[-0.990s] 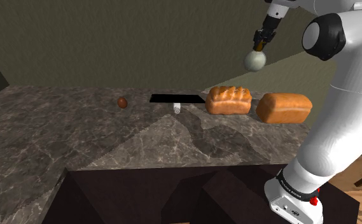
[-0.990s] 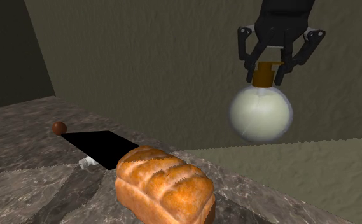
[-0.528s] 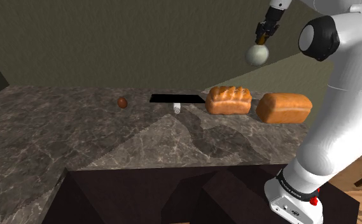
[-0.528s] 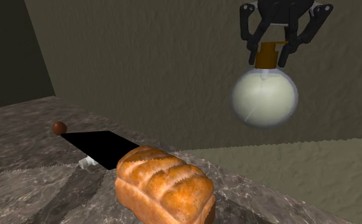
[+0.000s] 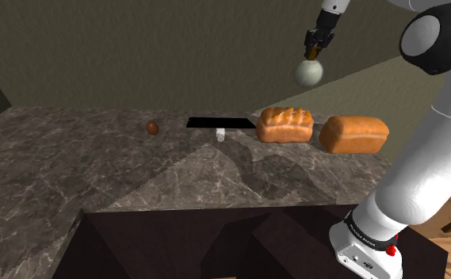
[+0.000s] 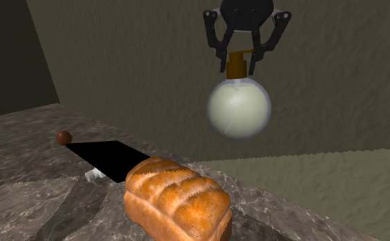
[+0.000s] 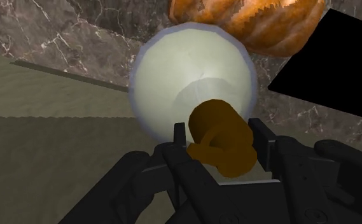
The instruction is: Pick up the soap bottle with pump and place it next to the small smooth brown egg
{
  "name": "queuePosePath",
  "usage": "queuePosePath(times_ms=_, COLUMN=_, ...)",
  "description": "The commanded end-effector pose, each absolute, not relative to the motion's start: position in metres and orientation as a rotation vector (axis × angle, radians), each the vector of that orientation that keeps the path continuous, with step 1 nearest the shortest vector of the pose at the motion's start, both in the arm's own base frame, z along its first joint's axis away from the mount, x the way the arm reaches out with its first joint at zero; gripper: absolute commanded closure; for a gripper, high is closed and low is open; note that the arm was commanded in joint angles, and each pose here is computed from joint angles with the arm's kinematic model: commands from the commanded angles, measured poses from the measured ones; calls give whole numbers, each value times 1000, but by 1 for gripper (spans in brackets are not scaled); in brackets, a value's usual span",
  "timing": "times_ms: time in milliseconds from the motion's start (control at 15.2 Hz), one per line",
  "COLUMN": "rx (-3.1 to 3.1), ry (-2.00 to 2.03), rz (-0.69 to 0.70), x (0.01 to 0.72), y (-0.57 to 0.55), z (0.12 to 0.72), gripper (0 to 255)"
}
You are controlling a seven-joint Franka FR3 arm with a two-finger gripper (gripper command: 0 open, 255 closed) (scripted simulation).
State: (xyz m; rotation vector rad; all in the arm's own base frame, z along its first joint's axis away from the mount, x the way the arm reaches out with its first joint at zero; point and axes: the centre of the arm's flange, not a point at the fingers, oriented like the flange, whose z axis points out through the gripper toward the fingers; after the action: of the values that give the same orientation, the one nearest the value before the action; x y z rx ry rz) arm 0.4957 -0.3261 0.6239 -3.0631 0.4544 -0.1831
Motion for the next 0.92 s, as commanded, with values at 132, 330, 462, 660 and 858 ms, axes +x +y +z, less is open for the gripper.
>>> queuePosePath(times_ms=132, rx=-3064, ry=457, rz=-184, x=506, y=-275, z=616, gripper=255)
queuePosePath(times_ms=330, rx=-3064, ry=457, rz=-184, x=513, y=-236, z=611, gripper=255)
queuePosePath(times_ms=462, rx=-3064, ry=457, rz=-184, x=517, y=-211, z=608, gripper=255)
queuePosePath(times_ms=660, rx=-3064, ry=457, rz=-184, x=524, y=-172, z=603, gripper=255)
queuePosePath(times_ms=858, rx=-3064, ry=457, rz=-184, x=531, y=-133, z=599, gripper=255)
